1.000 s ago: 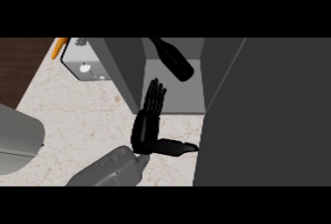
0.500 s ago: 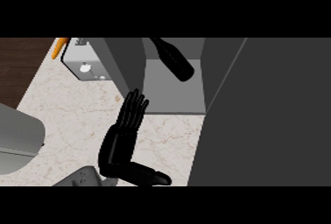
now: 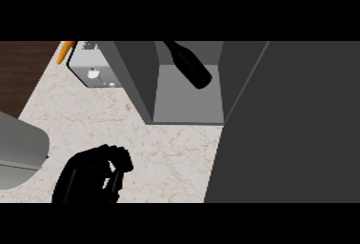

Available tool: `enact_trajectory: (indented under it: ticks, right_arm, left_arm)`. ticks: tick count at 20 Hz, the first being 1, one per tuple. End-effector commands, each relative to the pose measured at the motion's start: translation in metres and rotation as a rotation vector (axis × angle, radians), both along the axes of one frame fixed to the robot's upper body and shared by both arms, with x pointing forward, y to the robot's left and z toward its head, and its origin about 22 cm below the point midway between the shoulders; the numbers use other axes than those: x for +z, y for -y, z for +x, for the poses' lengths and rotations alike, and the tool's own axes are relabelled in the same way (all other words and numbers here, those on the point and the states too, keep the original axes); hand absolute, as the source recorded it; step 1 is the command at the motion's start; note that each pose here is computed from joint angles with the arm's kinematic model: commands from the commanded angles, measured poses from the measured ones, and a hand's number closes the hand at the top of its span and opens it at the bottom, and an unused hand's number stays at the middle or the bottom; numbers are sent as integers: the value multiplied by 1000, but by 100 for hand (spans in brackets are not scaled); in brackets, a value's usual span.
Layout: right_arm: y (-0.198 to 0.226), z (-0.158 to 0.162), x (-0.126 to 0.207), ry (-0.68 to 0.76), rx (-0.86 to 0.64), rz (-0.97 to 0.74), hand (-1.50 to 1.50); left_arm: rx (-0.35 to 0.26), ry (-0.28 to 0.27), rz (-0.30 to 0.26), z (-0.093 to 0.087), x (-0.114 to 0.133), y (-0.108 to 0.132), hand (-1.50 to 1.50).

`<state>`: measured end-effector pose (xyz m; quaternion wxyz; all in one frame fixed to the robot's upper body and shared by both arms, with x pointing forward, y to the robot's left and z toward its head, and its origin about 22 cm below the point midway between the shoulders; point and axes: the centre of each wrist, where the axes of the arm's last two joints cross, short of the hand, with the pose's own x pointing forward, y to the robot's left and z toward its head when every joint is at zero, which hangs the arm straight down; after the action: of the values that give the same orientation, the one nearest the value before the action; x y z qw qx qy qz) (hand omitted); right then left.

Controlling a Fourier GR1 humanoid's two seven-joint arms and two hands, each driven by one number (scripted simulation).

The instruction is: Pick up the wine, place it into the cabinet and close the cabinet

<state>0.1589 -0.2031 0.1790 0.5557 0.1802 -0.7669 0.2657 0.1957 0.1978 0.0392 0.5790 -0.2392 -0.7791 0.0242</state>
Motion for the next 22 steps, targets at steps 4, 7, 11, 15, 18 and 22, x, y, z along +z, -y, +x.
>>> enact_trajectory:
  ticks: [4,7,11,15,18,22]
  right_arm:
    - [-26,-29,14,-5,193,73,150]
    - [-44,-45,11,-39,275,74,150]
    - [-73,-51,20,-66,353,40,150]
    - [-109,-50,14,-100,392,-30,150]
    - [-129,-58,10,-87,400,-37,150]
    - [-153,-51,5,-69,339,-8,150]
  left_arm:
    - [29,-16,15,-23,10,-50,150]
    - [72,0,24,-21,18,-77,-150]
    - [101,-5,-44,-31,19,-108,-150]
    - [162,4,-47,-32,15,-129,-150]
    - [184,-15,-37,-47,8,-141,-150]
    - [194,-12,-27,-49,19,-154,-150]
